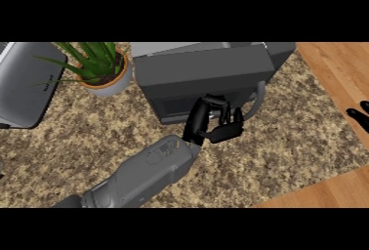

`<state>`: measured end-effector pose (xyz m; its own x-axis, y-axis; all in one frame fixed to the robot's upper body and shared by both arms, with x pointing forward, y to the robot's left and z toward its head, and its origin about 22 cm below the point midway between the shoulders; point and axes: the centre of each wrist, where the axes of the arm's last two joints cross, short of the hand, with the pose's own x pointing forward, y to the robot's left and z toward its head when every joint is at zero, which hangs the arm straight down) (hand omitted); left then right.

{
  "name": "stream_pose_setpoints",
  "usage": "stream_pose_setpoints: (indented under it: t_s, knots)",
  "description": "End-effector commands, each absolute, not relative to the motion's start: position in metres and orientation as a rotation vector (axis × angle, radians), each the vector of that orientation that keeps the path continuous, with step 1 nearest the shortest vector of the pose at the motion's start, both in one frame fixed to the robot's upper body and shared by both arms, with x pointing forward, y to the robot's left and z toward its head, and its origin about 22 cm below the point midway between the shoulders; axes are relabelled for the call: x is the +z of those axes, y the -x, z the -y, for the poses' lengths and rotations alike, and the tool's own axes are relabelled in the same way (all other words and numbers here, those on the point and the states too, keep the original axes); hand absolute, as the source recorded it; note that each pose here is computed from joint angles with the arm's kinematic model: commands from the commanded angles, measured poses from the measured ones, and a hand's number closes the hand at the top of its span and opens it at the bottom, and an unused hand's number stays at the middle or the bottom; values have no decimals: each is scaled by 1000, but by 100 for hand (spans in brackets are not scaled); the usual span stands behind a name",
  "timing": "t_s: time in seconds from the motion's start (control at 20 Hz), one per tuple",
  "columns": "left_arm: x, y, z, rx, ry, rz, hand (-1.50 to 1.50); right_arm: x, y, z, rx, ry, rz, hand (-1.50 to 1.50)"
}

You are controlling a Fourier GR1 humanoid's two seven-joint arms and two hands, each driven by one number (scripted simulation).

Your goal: Pick up the milk, place it into the microwave and close the microwave

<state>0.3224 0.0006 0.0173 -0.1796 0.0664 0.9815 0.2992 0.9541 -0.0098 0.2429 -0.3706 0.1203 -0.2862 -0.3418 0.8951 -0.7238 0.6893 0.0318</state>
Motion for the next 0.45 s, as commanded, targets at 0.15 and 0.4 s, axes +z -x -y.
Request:
stream_pose_setpoints:
  t_s: [0.15, 0.4]
  knots:
    - [33, -355, -11, -103, 142, 1786, 150, 125, -241, 369, 496, -852, 1877, -150]
    - [32, -356, -11, -96, 143, 1793, 150, 125, -241, 370, 492, -854, 1869, -150]
